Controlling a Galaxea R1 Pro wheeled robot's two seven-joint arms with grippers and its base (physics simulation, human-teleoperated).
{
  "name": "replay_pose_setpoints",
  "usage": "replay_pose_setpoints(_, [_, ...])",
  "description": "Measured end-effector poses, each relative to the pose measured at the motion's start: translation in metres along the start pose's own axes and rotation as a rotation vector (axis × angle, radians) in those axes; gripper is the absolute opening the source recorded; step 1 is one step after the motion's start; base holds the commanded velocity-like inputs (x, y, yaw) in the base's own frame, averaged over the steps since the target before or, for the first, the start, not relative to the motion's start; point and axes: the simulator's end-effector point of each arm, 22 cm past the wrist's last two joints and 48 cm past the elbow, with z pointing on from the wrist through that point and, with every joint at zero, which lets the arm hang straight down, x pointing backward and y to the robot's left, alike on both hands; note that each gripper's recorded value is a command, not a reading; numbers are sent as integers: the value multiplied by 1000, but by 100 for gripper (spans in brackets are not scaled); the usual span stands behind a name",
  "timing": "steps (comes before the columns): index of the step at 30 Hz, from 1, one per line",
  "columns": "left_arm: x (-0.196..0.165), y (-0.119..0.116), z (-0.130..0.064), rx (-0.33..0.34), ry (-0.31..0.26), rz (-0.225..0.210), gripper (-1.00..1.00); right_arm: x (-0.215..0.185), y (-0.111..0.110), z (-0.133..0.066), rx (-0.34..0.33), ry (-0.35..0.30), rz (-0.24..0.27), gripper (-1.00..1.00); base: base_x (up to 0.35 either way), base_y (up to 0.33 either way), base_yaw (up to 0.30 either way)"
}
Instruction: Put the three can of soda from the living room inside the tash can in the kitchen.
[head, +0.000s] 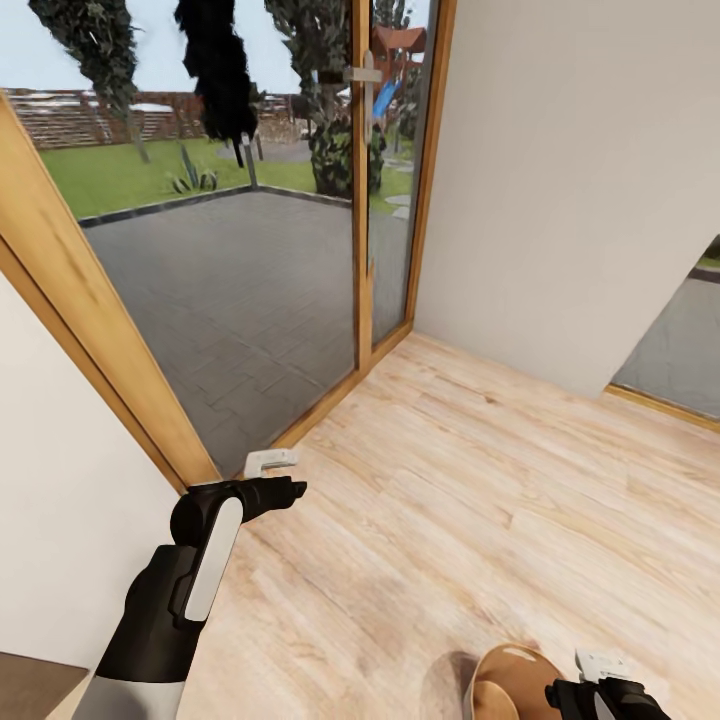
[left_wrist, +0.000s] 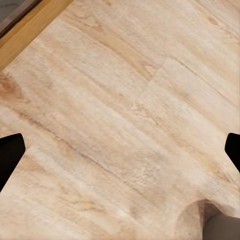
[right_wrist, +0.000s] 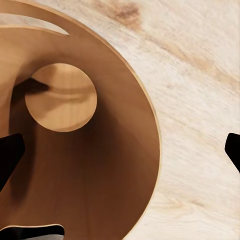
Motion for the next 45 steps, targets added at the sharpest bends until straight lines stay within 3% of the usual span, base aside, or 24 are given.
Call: replay_pose_setpoints(45, [44, 11, 42, -2, 1, 2, 100, 19, 7, 58, 0, 0, -1, 100, 0, 0, 0])
